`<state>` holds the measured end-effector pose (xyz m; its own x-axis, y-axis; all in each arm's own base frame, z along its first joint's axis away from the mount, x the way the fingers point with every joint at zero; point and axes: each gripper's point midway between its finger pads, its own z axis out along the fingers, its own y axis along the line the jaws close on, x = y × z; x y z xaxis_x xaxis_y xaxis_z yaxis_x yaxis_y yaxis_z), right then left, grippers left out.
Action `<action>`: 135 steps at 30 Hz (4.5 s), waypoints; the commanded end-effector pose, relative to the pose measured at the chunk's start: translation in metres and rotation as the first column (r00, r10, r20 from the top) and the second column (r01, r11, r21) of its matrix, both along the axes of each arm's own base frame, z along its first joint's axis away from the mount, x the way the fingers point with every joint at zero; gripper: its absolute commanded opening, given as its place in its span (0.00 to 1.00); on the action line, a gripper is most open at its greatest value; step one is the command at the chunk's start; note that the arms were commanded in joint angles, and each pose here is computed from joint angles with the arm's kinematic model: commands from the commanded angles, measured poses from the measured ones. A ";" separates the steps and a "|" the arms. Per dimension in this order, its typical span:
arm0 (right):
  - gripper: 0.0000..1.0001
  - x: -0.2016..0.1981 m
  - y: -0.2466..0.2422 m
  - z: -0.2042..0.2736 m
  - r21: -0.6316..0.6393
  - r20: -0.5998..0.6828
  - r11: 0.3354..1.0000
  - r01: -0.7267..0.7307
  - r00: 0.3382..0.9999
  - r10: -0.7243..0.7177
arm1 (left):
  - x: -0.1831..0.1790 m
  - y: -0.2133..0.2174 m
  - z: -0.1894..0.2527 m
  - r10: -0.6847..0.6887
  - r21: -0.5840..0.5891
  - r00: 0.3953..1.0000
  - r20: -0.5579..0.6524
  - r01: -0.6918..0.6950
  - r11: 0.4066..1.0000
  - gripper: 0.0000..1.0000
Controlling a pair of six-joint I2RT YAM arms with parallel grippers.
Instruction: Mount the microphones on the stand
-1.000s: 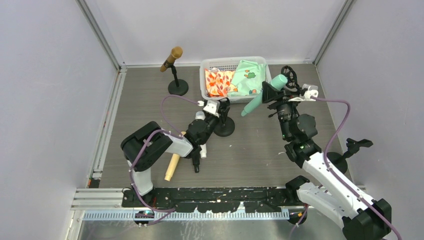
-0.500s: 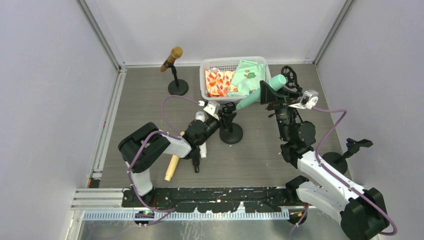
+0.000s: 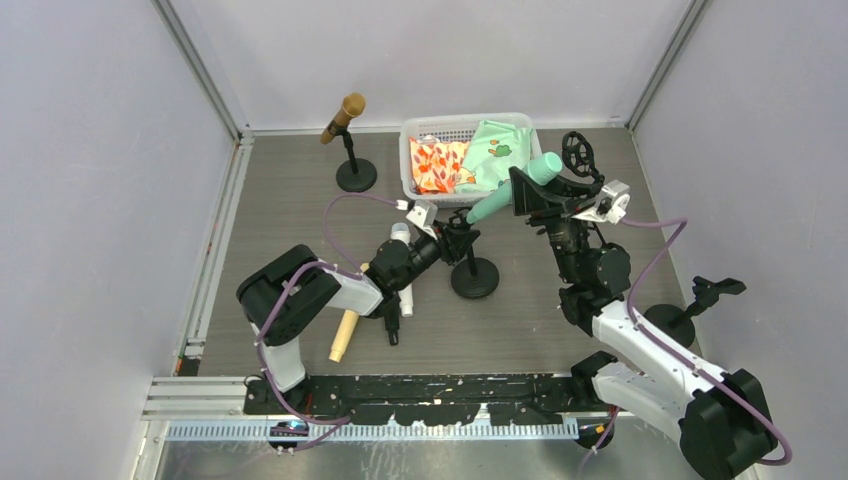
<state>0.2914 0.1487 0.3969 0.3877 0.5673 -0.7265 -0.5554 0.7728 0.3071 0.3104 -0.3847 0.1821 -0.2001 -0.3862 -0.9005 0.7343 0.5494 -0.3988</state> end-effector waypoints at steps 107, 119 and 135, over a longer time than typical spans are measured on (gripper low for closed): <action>0.70 -0.075 0.025 -0.069 -0.287 -0.839 0.878 -0.382 0.543 -0.038 | -0.020 0.003 0.054 -0.208 0.037 0.931 0.301 0.206 0.978 0.00; 0.55 -0.067 0.032 -0.082 -0.266 -0.877 0.864 -0.427 0.479 -0.033 | -0.026 0.002 0.046 -0.241 0.062 0.923 0.300 0.233 0.971 0.00; 0.01 -0.057 0.033 -0.118 -0.337 -0.878 0.821 -0.461 0.469 -0.097 | -0.038 -0.001 0.018 -0.239 0.114 0.933 0.270 0.216 0.970 0.00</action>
